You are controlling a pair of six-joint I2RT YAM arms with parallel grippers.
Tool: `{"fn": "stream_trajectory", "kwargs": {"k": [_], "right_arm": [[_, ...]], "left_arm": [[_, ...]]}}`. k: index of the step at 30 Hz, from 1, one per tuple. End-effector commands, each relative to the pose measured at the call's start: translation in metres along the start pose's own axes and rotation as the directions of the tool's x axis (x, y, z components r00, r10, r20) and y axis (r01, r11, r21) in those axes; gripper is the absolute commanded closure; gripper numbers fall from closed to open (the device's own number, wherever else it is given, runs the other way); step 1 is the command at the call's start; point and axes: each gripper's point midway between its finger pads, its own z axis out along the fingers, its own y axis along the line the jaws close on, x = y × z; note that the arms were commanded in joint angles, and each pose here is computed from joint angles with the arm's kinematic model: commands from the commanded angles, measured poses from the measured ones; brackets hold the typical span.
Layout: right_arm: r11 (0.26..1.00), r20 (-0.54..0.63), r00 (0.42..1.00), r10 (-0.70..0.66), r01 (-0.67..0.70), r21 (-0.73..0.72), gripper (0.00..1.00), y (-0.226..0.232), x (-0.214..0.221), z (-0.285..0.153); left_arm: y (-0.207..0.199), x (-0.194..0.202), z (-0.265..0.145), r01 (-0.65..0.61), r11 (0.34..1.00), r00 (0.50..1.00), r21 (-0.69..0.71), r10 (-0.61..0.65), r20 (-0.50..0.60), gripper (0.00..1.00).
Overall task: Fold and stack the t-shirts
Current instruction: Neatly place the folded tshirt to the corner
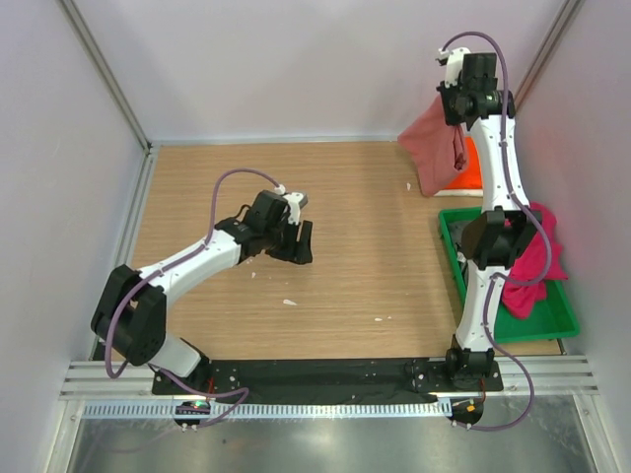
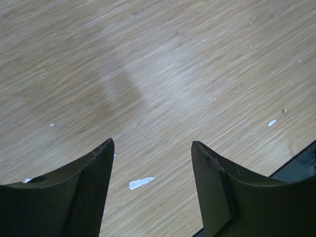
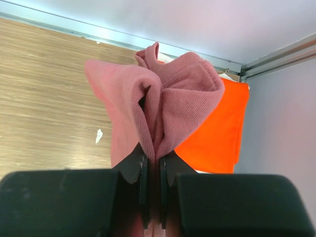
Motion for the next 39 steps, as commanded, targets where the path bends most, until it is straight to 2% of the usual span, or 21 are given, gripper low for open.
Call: {"fn": "stream_trajectory", "kwargs": {"k": [1,10,11,24,33,39], "right_arm": [[0.999,0.084,0.996,-0.006,0.002,0.048,0.99,-0.025,-0.018,0.005],[0.996,0.054,0.998,0.024,-0.028,0.088,0.99,-0.061,0.015,0.051],[0.998,0.06,0.998,0.031,-0.034,0.056,0.99,-0.059,0.017,0.058],[0.987,0.103,0.99,0.092,-0.104,0.119,0.99,-0.121,0.055,0.115],[0.965,0.148,0.98,0.13,-0.159,0.206,0.99,-0.164,0.068,0.123],[0.962,0.146,0.979,0.143,-0.172,0.211,0.99,-0.173,0.083,0.134]], "left_arm": [[-0.007,-0.015,-0.001,-0.001,1.0,1.0,0.028,0.001,0.025,0.35],[-0.007,-0.014,0.006,0.016,1.0,1.0,0.027,-0.016,-0.006,0.35],[-0.007,-0.015,0.006,0.014,1.0,1.0,0.027,-0.014,-0.006,0.35],[-0.002,-0.011,0.023,0.036,0.999,0.995,-0.002,-0.036,-0.096,0.36],[-0.002,-0.013,0.03,0.084,0.996,0.991,-0.018,-0.085,-0.106,0.37],[-0.005,-0.015,0.036,0.11,0.994,0.987,-0.01,-0.111,-0.113,0.37]]}}
